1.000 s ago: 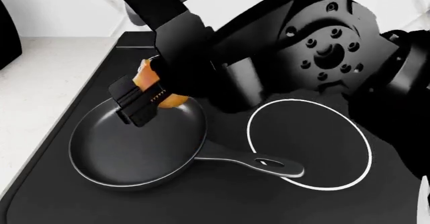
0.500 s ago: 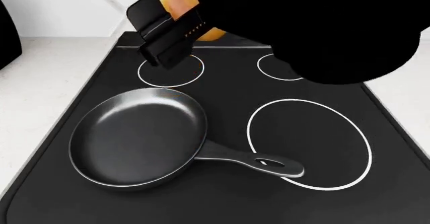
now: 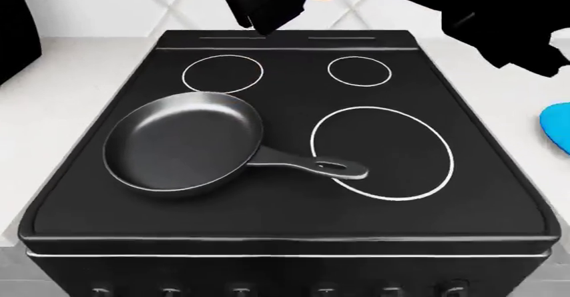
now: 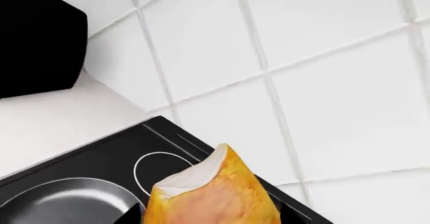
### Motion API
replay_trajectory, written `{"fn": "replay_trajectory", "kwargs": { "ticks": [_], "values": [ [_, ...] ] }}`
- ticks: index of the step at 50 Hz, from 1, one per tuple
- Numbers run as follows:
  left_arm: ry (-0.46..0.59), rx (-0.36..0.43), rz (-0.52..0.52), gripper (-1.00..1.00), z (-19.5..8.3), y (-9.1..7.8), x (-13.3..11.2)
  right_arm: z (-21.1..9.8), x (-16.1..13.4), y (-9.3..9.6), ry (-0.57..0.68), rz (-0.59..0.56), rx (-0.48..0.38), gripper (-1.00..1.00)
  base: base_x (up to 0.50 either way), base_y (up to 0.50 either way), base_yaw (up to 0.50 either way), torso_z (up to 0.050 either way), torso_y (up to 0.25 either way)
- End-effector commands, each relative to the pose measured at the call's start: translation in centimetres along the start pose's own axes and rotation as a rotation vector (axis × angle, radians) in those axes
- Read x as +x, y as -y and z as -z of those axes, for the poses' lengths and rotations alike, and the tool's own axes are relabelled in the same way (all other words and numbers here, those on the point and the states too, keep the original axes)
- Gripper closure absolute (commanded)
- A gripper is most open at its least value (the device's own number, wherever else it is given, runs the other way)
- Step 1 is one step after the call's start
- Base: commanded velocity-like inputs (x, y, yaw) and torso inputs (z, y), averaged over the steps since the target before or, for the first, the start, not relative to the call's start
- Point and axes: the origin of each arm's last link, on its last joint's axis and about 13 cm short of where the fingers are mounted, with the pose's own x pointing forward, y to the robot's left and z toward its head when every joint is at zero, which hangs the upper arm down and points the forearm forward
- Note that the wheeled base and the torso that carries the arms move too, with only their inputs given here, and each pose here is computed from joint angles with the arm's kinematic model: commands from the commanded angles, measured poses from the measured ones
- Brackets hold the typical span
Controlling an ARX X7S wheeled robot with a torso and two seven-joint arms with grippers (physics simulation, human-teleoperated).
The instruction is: Pick the chicken breast from the pan and place it on the plate.
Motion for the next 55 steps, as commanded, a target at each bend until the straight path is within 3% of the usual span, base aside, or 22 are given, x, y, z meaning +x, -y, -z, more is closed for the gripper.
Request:
{"fn": "replay_trajectory", "kwargs": {
  "ticks": [1,35,49,55],
  "values": [
    [-0.001,0.001,0.001,-1.0,0.0,0.1,0.0,0.1,-0.2,0.8,0.01,0.075,0.01,1.0,-0.34,-0.5,0.0,0.0,0.0],
    [-0.001,0.004,0.005,-1.0,0.1,0.1,0.0,0.8,0.0,1.9,0.022,0.214,0.026,1.0,-0.22,-0.5,0.0,0.0,0.0],
    [-0.001,0.004,0.005,-1.0,0.0,0.0,-0.1,1.1,0.3,2.1,0.045,0.172,0.021,1.0,-0.25,-0.49,0.0,0.0,0.0],
    [-0.002,0.004,0.005,-1.0,0.1,0.1,-0.1,1.1,0.4,2.3,0.047,0.222,0.014,1.0,-0.4,-0.43,0.0,0.0,0.0]
  ]
}}
